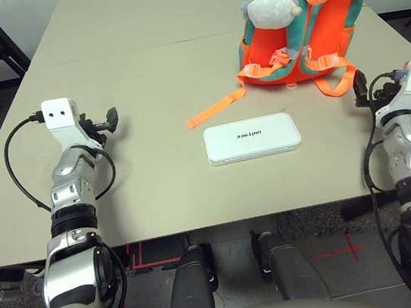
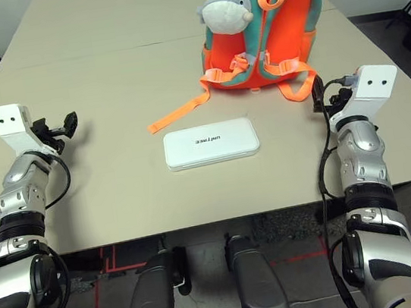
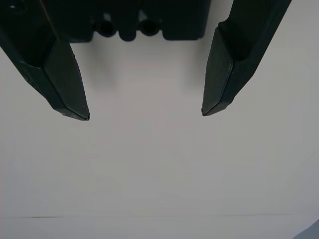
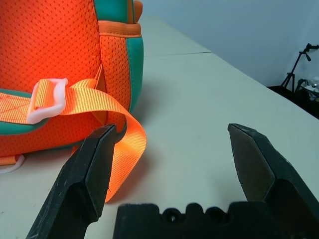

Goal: Put the pencil case into the backpack and zip it.

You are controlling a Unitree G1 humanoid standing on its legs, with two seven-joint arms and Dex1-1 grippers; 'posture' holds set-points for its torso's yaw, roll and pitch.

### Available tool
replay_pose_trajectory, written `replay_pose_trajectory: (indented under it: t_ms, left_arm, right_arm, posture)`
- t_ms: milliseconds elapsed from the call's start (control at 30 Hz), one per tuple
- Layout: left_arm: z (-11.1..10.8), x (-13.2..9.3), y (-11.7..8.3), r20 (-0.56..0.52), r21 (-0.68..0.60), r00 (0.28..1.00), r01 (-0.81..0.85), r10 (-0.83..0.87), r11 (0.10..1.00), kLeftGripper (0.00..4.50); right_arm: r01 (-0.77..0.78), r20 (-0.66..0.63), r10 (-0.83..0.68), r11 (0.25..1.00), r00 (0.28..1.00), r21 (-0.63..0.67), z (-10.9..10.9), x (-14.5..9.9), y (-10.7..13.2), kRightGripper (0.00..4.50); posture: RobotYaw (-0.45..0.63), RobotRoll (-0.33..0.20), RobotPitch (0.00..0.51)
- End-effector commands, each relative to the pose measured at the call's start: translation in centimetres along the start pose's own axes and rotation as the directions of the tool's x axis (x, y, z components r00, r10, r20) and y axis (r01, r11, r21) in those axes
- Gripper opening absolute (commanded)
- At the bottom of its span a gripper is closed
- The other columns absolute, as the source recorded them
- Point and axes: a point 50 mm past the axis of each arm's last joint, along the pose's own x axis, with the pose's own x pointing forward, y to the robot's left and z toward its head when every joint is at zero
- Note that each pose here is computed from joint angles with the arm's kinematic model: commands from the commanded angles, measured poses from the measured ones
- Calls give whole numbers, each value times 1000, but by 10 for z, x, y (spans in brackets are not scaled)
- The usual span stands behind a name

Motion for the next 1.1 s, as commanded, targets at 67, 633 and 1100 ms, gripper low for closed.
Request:
replay_pose_trajectory:
  t_ms: [67, 633, 1100]
  left_arm:
    - [-3, -4, 4, -19, 20, 1000, -3, 3, 1000, 4500]
    - [20, 0, -32, -59, -207, 961, 253, -270, 945, 4500]
    - [28, -34, -89, -203, -727, 600, 437, -774, 529, 4500]
  right_arm:
    - [11, 0, -11, 1000, 1000, 4, -1, 0, -3, 4440]
    - [-45, -16, 45, 999, 999, -16, -4, 1, 6, 4440]
    - [-109, -40, 106, 992, 993, -62, -10, -3, 13, 4440]
  posture:
    - [-58, 0, 190]
    - [-53, 0, 172]
    - [-80, 0, 149]
